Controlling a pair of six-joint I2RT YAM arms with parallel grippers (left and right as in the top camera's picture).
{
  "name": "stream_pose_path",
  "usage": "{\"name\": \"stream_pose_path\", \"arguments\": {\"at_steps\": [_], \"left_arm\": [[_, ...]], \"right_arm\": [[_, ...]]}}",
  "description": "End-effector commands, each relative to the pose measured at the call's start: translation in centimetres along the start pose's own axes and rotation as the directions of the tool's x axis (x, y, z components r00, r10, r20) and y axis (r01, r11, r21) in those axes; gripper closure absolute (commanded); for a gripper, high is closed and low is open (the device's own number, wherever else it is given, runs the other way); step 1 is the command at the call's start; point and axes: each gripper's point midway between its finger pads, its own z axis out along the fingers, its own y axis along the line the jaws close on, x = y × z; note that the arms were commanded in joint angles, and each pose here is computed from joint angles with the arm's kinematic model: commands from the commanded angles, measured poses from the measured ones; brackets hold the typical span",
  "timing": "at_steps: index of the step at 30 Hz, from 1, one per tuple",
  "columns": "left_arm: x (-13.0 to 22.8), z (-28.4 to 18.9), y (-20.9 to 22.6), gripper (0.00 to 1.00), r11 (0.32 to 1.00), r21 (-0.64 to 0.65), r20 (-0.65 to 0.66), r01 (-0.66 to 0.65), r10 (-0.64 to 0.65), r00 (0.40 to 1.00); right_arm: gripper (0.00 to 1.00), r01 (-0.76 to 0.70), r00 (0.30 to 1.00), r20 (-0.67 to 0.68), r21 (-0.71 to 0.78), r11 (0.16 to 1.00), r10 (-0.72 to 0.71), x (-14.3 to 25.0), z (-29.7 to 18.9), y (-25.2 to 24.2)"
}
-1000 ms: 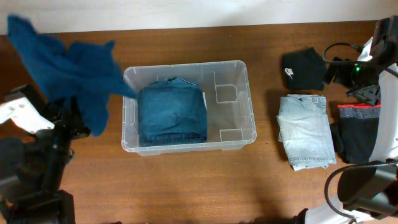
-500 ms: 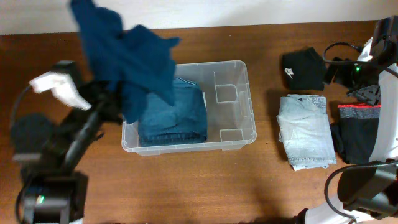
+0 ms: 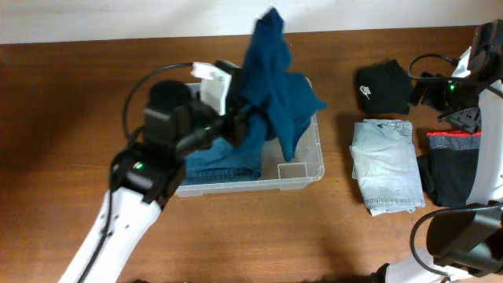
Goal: Pack container
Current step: 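Lift the teal shirt with the left gripper over the box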
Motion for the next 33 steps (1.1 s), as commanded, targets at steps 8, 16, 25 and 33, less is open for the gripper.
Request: {"name": "stream_pose_path", "arguments": {"at_steps": [8, 16, 25, 33], "left_arm": [[-7.8, -2.1, -5.4, 0.99, 0.97, 0.241, 0.239, 0.02, -0.08, 0.968], [-10.3, -4.3, -9.4, 0.99, 0.896, 0.344, 0.403, -0.28, 0.128, 0.906], [-4.9, -1.7, 4.1, 0.99, 0.924, -0.325, 0.109, -0.2, 0.246, 0.963], [-1.7, -4.1, 8.6, 0.99, 0.7, -0.488, -0.269, -0.521, 0.447, 0.853]], "right_arm": [[0.02, -0.013, 1.0, 0.026, 0.008, 1.0, 0.012, -0.5, -0.6, -0.2], [0.02, -0.013, 1.0, 0.027, 0.008, 1.0, 0.013, -0.5, -0.6, -0.2], [0.02, -0.013, 1.0, 0.027, 0.008, 1.0, 0.013, -0.5, -0.6, -0.2], [0.02, -0.013, 1.0, 0.026, 0.008, 1.0, 0.013, -0.5, -0.6, -0.2]]}}
